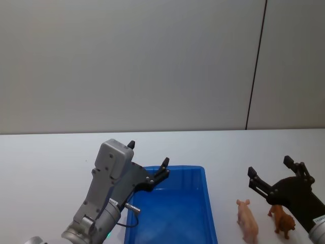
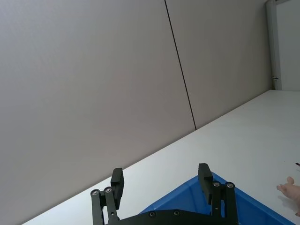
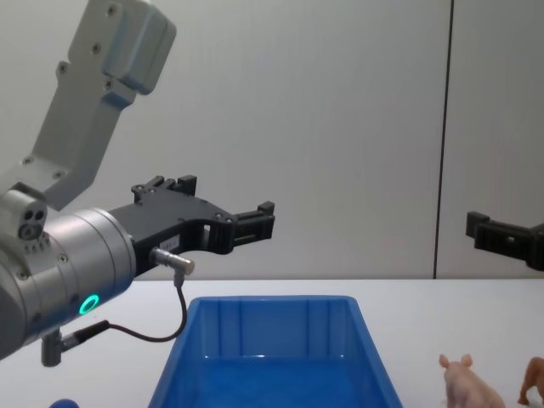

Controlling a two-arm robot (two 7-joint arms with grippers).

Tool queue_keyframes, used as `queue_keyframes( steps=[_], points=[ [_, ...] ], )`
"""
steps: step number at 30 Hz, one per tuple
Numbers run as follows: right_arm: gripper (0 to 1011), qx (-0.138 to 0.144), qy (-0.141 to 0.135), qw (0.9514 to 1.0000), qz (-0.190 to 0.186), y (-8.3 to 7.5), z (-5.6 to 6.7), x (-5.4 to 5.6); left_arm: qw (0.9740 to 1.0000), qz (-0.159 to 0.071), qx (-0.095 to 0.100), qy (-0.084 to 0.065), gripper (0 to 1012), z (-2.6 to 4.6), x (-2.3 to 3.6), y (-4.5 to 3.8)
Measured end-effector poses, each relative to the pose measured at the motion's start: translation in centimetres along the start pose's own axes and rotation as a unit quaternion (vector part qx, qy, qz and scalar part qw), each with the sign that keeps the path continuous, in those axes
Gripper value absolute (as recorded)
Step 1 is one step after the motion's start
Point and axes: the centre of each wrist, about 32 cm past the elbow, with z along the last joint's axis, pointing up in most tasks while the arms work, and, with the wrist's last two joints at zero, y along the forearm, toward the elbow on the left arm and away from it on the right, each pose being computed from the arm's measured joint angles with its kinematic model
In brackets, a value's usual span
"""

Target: Pick up the two dolls from the table and place them into the box.

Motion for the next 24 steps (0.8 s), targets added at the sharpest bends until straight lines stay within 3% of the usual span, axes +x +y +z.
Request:
queue_keyframes(
  steps=[24],
  points=[
    [1001,-0.001,0.0,1.0,-0.001,0.0,0.01,0.03,1.0,0.0,0.0,0.0,1001,0.0,0.0,0.0]
  ],
)
